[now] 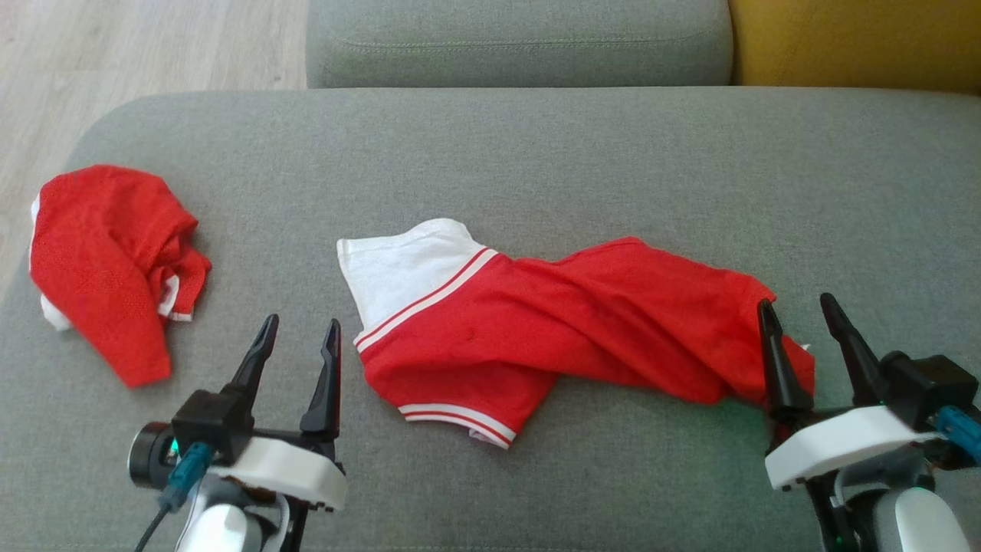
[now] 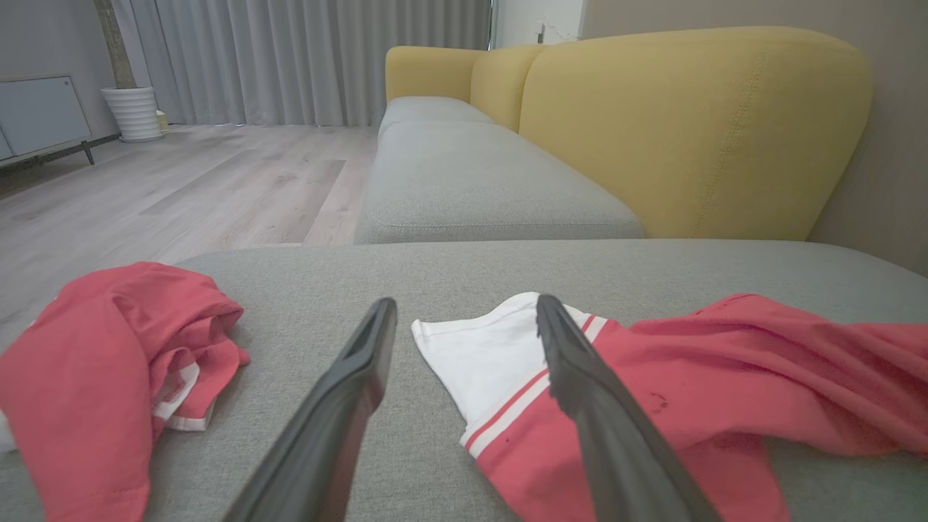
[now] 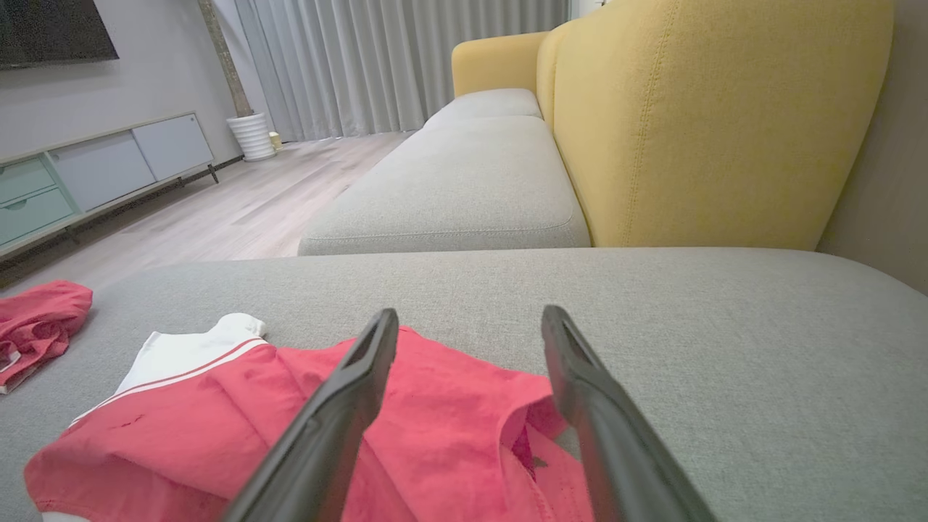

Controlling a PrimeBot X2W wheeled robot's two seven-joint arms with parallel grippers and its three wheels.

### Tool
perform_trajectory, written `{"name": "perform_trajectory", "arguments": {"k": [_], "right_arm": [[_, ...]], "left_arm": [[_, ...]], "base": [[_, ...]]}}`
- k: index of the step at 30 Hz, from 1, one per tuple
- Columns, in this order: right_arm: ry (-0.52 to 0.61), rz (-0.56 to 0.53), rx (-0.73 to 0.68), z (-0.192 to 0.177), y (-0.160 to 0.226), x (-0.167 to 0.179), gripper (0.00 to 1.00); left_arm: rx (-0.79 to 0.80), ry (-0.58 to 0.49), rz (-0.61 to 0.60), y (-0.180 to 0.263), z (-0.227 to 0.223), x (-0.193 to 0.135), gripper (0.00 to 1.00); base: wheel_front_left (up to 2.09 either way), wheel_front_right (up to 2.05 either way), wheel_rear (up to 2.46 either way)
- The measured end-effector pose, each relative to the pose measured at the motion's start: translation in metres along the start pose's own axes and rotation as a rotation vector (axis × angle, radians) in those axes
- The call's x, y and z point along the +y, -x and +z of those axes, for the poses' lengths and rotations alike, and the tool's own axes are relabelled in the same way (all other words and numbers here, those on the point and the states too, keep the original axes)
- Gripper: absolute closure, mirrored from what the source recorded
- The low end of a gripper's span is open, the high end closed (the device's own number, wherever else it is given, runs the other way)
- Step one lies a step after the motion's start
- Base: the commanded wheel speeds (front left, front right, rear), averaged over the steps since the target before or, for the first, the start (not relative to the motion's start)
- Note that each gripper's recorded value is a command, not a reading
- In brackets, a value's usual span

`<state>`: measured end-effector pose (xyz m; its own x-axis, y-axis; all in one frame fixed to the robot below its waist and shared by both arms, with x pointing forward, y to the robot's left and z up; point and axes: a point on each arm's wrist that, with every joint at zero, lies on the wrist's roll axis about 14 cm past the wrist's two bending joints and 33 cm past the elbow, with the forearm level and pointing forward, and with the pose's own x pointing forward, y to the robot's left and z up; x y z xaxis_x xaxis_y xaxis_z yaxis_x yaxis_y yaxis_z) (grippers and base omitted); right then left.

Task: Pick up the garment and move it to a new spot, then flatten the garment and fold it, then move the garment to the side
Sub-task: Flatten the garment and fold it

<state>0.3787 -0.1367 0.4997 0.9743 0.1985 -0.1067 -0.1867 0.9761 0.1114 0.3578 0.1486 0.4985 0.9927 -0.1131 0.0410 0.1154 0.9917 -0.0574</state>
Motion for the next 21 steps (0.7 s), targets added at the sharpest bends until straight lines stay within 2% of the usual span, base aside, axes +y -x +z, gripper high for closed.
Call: {"name": "perform_trajectory", "arguments": {"k": [10,16,21], "right_arm": [[-0.003,-0.005,0.014,-0.005,-0.002,-0.002,0.00],[-0.017,-0.049,0.119,-0.036,-0.009,-0.018,0.00],[-0.009,-0.042,0.222,-0.062,-0.029,-0.018,0.00]], "left_arm": [[0.007,-0.001,-0.008,0.000,-0.002,-0.002,0.00],[0.019,-0.001,-0.006,-0.003,-0.006,-0.001,0.00],[0.017,-0.003,-0.007,-0.011,-0.006,0.000,0.00]], "base": [[0.00,0.00,0.00],[0.00,0.00,0.00],[0.00,0.00,0.00]]}}
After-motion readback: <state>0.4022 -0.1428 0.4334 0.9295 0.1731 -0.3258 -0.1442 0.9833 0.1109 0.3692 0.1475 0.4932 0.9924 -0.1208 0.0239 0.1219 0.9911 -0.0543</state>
